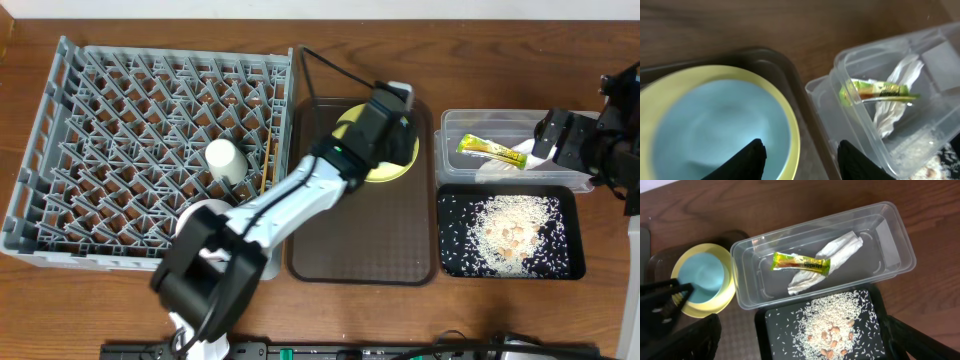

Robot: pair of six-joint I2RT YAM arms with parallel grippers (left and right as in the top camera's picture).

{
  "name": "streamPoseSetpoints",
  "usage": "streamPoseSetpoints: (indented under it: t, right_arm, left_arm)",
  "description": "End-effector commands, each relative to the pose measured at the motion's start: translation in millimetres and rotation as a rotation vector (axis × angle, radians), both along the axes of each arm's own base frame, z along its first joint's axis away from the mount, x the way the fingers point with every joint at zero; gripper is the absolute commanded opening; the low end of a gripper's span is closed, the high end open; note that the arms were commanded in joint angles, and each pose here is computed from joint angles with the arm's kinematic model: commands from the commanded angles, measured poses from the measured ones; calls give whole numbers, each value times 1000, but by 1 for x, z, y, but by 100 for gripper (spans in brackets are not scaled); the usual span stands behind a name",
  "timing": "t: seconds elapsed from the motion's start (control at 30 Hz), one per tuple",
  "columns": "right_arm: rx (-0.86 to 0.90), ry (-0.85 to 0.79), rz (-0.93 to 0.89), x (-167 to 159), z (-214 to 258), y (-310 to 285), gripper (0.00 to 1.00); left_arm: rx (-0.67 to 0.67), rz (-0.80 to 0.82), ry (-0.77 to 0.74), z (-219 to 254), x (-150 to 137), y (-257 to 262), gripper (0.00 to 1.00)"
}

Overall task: Sort waste into correct bins and load items into the dishwasher
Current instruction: 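Grasp the rim of the light-blue bowl on the yellow plate with the left gripper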

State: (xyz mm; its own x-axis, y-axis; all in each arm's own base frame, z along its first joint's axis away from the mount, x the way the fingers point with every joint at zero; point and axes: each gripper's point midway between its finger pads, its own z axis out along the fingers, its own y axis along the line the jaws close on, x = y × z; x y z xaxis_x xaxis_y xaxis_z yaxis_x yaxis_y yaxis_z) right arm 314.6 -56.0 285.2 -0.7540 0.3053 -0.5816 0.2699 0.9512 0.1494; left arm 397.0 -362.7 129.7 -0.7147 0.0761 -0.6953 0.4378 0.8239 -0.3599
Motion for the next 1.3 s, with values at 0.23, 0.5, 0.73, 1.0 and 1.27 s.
streamPoseSetpoints:
  t: [0.23,0.5,0.73,1.0,1.27]
  right_arm:
    - [9,-10,-12,1,4,-1,99]
    - [9,-10,-12,1,4,-1,99]
    - [9,-10,-12,1,4,-1,99]
    - [9,-10,-12,1,4,-1,99]
    - [9,-10,-12,1,4,-1,99]
  left_arm:
    - [93,-14,-14,-46,2,-13,47]
    - [151,-17,35,-71,-6,-9,44]
    - [246,-61,38,-85,-14,-1,34]
    - [411,-45,31,-95,-16,28,28]
    - [433,12,-33,-62,-9,40,13]
